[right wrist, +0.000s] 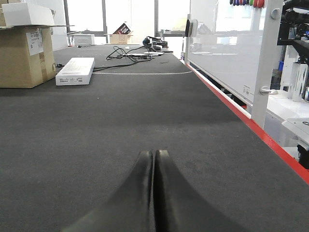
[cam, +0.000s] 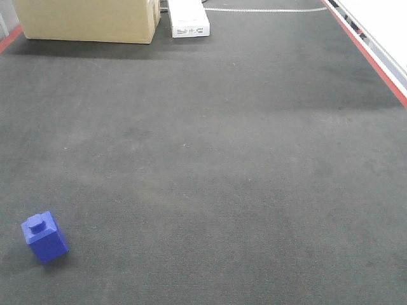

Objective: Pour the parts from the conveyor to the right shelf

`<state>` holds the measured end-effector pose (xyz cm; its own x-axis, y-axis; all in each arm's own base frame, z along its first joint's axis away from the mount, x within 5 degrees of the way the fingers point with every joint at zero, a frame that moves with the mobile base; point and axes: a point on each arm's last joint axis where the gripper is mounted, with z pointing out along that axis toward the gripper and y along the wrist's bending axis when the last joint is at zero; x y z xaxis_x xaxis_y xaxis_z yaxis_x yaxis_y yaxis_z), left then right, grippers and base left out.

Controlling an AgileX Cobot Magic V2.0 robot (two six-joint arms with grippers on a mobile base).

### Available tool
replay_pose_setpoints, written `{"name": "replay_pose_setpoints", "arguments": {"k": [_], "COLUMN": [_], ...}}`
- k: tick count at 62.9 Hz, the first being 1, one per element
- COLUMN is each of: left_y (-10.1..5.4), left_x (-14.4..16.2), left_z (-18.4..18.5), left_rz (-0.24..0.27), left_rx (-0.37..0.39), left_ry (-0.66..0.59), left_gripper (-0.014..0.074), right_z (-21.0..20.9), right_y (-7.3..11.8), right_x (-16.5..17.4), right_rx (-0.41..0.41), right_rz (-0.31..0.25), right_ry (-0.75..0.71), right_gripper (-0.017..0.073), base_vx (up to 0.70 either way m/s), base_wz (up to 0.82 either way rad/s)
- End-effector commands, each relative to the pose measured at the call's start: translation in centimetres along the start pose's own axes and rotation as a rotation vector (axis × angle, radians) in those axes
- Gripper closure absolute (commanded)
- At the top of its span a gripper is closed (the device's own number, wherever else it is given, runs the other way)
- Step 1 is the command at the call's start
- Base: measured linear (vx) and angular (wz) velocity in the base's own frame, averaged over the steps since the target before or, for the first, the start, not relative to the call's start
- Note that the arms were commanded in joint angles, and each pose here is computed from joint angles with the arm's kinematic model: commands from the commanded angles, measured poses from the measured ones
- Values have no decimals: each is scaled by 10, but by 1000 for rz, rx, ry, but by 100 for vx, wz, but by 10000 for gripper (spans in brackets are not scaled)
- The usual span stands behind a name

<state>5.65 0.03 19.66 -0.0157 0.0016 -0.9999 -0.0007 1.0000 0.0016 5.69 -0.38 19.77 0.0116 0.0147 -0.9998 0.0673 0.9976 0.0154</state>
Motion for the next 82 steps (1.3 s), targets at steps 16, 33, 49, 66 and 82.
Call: {"name": "replay_pose_setpoints", "arguments": {"k": [16, 33, 49, 66, 82], "left_y": [0, 0, 0, -1, 1], "left_x": [3, 3, 3, -18, -91], "left_z": [0, 0, 0, -3, 1], "left_rz": [-6, -6, -6, -20, 42], "left_rx": [5, 5, 5, 13, -7], "left_ry": [-60, -60, -61, -187, -62], "left_gripper": [600, 600, 600, 600, 600], "right_z": [-1, -1, -1, -1, -1], "right_y": [0, 0, 0, 0, 0], "right_x": [-2, -2, -2, -2, -2], "right_rx": [6, 6, 6, 6, 6], "right_rz": [-8, -8, -8, -8, -8], "right_ry": [-70, -66, -66, -66, -67], "right_gripper": [568, 568, 568, 568, 568], "base_vx": [0, 0, 0, 0, 0], "base_wz": [0, 0, 0, 0, 0]}}
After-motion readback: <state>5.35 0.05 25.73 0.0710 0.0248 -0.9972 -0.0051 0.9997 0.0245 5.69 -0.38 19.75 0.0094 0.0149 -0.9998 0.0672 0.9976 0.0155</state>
